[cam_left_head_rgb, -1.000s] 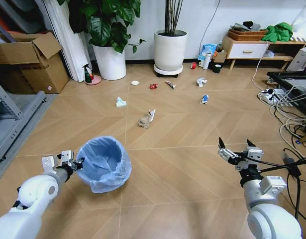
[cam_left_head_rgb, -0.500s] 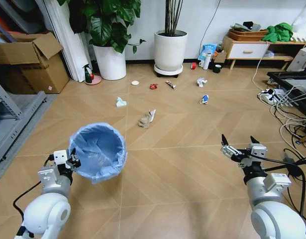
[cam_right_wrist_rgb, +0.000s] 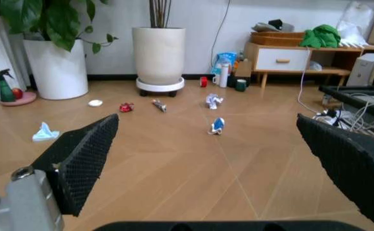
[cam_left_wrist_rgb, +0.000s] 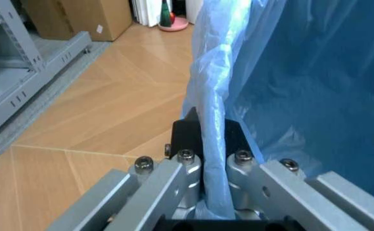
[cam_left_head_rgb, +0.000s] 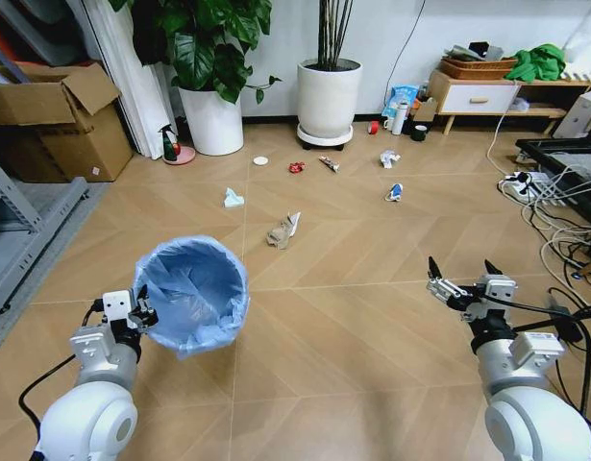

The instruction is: Pick up the trash bin and place the garbage on the floor into it.

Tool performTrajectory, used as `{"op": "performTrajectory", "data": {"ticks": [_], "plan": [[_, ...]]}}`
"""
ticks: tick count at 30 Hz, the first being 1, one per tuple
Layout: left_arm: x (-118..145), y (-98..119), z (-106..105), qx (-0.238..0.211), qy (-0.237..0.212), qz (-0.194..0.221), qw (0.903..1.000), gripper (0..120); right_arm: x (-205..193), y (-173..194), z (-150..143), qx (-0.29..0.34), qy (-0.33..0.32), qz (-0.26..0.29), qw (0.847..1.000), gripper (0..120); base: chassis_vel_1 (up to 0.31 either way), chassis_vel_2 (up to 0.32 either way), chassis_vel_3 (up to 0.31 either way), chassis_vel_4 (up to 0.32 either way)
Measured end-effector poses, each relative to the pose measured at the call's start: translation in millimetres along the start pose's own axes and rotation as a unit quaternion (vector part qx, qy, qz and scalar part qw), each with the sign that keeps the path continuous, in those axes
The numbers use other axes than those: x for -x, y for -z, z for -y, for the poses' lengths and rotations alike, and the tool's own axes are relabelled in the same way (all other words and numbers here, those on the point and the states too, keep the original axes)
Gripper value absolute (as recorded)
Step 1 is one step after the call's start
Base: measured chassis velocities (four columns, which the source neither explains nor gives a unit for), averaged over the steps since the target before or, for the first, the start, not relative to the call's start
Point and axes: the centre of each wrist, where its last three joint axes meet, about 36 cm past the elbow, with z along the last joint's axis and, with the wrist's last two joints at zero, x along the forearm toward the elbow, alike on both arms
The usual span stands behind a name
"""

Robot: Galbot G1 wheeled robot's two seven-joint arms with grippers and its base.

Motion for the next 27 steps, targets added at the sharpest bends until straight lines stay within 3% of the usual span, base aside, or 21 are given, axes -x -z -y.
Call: {"op": "performTrajectory", "data": {"ticks": [13,27], "plan": [[-0.1,-1.1,-0.2,0.002,-0.007,0.005,1.0000,0,-2.4,-2.5,-3.0,-0.013,0.002,0.002,1.000,100,-0.153,0.169,0.161,-0.175],[-0.8,-2.3,1.2,0.004,-0.013,0.005,0.9999,0,-3.5,-5.2,-4.6,-0.018,0.011,0.004,1.000,100,-0.097,0.193,0.087,-0.192]]}}
